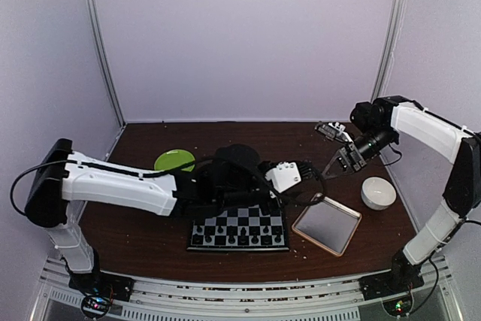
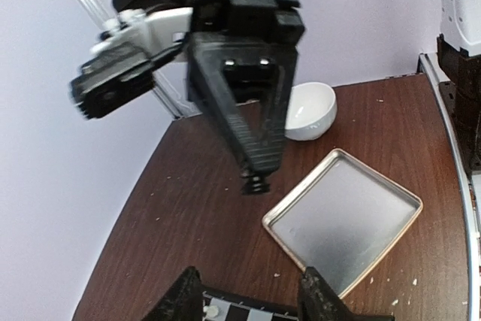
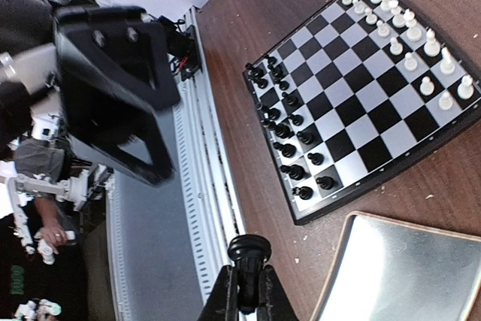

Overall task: Set up the chess pieces on the board
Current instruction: Pass from the left arm to the right, then place the bishop on f8, then pick up the bishop at c8.

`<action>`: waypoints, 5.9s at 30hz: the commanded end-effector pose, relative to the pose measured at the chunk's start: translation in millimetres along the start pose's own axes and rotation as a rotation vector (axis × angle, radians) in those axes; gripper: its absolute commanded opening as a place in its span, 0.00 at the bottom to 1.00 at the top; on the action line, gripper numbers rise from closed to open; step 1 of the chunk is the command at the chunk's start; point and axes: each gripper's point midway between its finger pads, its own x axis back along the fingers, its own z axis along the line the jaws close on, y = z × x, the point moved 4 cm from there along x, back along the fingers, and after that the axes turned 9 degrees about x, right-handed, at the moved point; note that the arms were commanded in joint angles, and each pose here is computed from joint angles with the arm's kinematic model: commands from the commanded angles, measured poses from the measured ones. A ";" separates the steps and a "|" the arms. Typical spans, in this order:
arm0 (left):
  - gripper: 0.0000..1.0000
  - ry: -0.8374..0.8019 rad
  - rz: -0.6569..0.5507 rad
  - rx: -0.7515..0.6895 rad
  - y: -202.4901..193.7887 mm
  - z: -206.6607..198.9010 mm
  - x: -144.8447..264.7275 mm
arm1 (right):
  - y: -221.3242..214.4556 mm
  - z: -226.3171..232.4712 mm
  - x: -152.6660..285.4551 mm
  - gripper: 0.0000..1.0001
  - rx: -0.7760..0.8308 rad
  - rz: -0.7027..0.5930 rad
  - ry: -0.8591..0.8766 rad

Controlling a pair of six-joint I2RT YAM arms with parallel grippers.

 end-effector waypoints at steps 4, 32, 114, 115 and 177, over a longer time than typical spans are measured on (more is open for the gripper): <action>0.45 0.195 0.129 0.175 5.2 87.4 79.4 | 47.1 12.8 -0.5 0.04 0.270 0.035 -0.361; 0.77 0.788 0.133 0.552 -52.3 249.3 236.8 | 65.0 50.6 -249.3 0.04 0.734 0.724 -0.332; 0.79 0.814 0.118 0.499 -51.5 250.1 247.6 | 98.2 66.3 -155.3 0.46 0.754 0.588 -0.481; 0.79 0.819 0.127 0.499 -49.4 251.1 249.2 | 102.0 60.8 -138.9 0.46 0.733 0.550 -0.505; 0.41 -0.228 0.537 0.268 -115.9 37.5 150.0 | -31.8 10.6 -111.4 0.47 0.780 0.301 -0.381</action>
